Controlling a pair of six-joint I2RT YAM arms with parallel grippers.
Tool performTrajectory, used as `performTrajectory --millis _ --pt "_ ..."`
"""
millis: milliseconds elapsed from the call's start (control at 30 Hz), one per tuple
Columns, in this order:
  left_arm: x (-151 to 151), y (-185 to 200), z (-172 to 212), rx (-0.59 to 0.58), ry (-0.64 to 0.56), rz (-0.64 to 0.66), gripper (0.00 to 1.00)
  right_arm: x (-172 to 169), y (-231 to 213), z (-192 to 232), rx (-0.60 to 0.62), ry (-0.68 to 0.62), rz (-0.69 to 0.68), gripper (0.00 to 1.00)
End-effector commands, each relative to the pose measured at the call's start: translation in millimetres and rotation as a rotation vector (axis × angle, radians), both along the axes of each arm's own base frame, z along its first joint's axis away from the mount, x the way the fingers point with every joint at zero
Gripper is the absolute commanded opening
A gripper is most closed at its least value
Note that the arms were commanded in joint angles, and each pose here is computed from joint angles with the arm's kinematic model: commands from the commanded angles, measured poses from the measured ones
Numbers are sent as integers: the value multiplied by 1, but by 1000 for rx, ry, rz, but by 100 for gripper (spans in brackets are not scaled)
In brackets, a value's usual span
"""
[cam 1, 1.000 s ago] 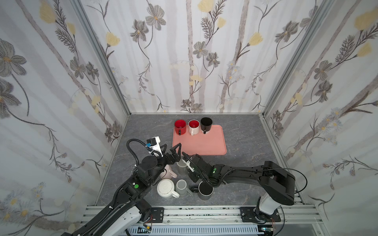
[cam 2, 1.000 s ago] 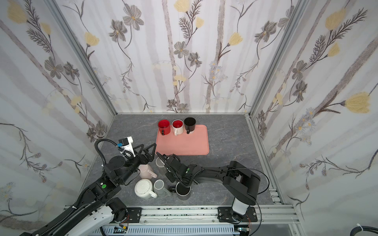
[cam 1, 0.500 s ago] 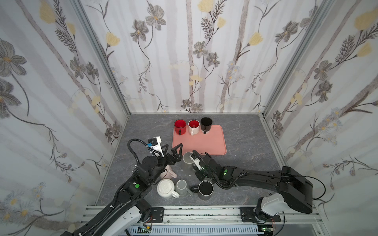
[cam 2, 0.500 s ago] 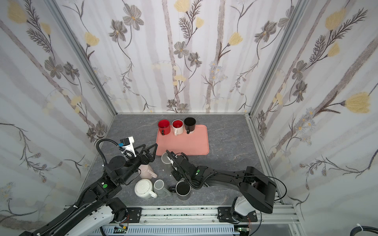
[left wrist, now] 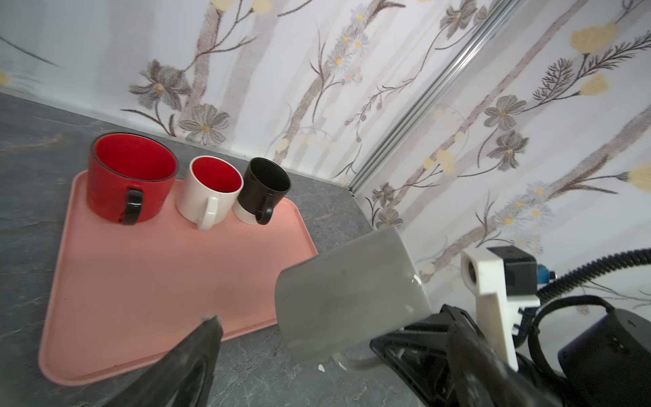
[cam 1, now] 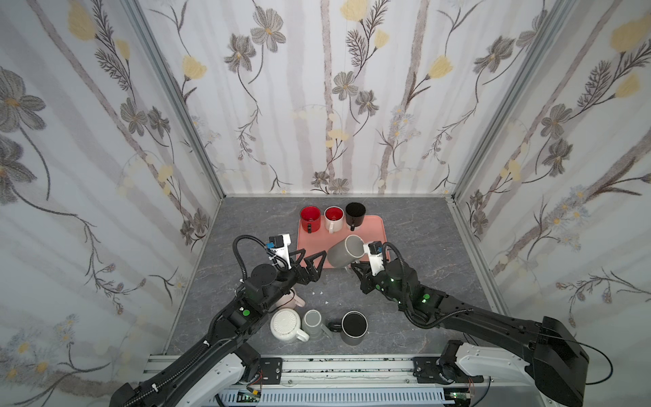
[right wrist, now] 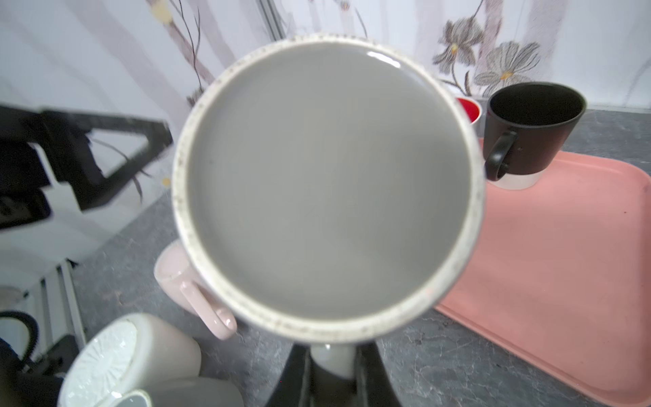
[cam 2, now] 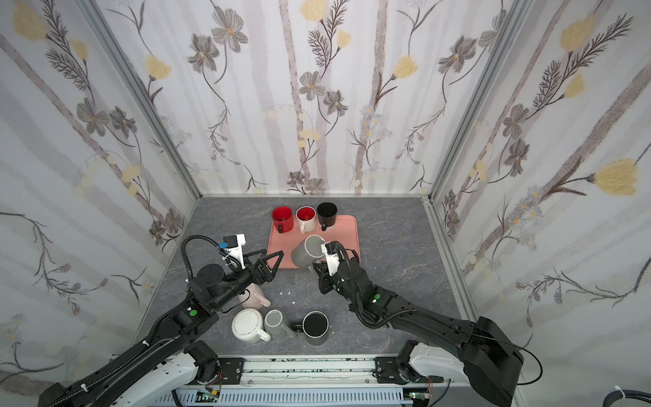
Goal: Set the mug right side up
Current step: 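Lift the grey mug and rotate its opening toward the left gripper, then grasp the grey mug's handle with the left gripper while the right gripper releases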
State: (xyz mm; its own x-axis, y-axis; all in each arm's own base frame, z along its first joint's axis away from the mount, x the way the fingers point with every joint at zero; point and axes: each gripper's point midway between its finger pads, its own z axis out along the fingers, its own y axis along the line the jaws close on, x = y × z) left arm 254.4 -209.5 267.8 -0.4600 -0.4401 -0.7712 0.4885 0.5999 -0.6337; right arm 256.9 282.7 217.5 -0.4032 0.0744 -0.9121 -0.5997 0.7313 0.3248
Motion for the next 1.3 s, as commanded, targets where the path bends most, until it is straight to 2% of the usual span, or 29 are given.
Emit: performTrajectory --millis 0,100,200,367,400,533,733,967,1167,1267 --pt "-16 -20 32 -135 -86 -158 96 -2 0 86 326 -150 35 0" --pt "-23 -29 37 -174 -103 -228 90 -7 -9 119 464 -202 56 0" --pt "-29 -34 41 -207 -124 -273 79 -12 -18 151 593 -253 95 0" --pt "-32 -36 54 -276 -165 -306 56 -27 -7 181 706 -280 227 0" --pt "-33 -37 56 -288 -173 -314 54 -30 -4 184 725 -276 261 0" --pt "-36 -39 73 -350 -223 -349 52 -39 7 191 795 -258 338 0" --pt "-50 -34 97 -419 -334 -380 52 -56 26 191 820 -223 419 0" --pt "-49 -33 102 -429 -355 -370 35 -63 33 188 858 -190 460 0" --pt "-48 -30 104 -435 -362 -349 33 -65 39 179 875 -146 483 0" --pt "-47 -29 103 -433 -358 -341 25 -66 42 176 881 -129 493 0"
